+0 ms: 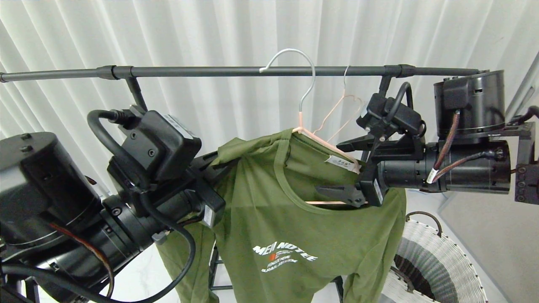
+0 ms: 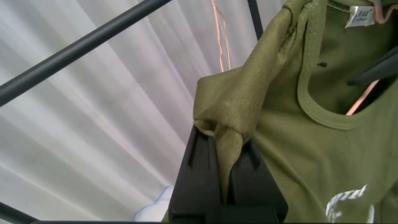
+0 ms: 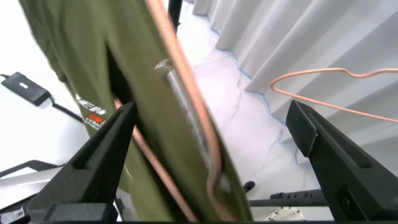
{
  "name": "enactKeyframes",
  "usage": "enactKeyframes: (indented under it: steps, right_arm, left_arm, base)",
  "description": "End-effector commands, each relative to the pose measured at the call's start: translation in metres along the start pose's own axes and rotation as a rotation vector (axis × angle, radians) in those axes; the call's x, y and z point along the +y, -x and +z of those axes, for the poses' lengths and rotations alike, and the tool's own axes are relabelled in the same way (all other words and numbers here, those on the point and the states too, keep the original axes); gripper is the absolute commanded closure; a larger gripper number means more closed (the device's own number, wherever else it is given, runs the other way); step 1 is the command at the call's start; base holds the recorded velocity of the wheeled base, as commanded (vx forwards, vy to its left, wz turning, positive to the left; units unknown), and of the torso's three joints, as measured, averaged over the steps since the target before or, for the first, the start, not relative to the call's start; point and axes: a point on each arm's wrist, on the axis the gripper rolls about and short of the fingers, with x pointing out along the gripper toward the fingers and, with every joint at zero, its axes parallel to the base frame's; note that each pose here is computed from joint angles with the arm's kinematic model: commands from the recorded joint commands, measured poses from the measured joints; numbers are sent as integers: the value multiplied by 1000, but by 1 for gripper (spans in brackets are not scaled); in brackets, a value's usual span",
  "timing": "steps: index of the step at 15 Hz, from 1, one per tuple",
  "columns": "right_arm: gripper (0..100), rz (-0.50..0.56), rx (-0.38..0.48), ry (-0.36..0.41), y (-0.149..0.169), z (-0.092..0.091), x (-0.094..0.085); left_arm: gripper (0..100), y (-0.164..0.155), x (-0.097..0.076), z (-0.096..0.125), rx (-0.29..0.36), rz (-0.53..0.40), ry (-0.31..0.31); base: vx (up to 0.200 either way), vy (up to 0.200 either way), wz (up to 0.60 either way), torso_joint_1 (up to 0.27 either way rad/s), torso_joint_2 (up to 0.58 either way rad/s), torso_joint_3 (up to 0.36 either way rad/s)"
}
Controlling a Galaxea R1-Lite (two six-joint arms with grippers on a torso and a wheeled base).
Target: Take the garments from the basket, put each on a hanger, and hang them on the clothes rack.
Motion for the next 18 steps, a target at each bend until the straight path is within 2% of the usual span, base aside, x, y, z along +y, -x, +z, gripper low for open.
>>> enactKeyframes:
  steps: [1, 2, 3, 11, 13, 14, 18]
  right_arm:
    - [0, 6, 17, -4, -7, -4, -1]
    - [0, 6, 17, -4, -7, -4, -1]
    - [100, 4, 16, -4, -8, -4, 0]
    - [100, -10, 4, 56, -7, -3, -1]
    - [100, -23, -19, 97, -6, 0, -3]
    - [100, -25, -24, 115, -5, 1, -3]
    - [100, -76, -63, 198, 7, 8, -8]
  left_arm:
    - [100, 0, 0, 0, -1, -1, 1]
    - [100, 0, 0, 0, -1, -1, 1]
    - [100, 0, 0, 1, -2, -1, 1]
    - [100, 0, 0, 0, -1, -1, -1]
    - [100, 1, 0, 1, -2, 1, -8]
    - [0, 1, 0, 1, -2, 1, -7]
    - [0, 10, 0, -2, 5, 3, -7]
  base:
    - [0, 0, 0, 0, 0, 0]
    - [0, 0, 0, 0, 0, 0]
    - [0, 0, 0, 0, 0, 0]
    - [0, 0, 0, 0, 0, 0]
    - [0, 0, 0, 0, 0, 0]
    - [0, 0, 0, 0, 0, 0]
    - [0, 0, 0, 0, 0, 0]
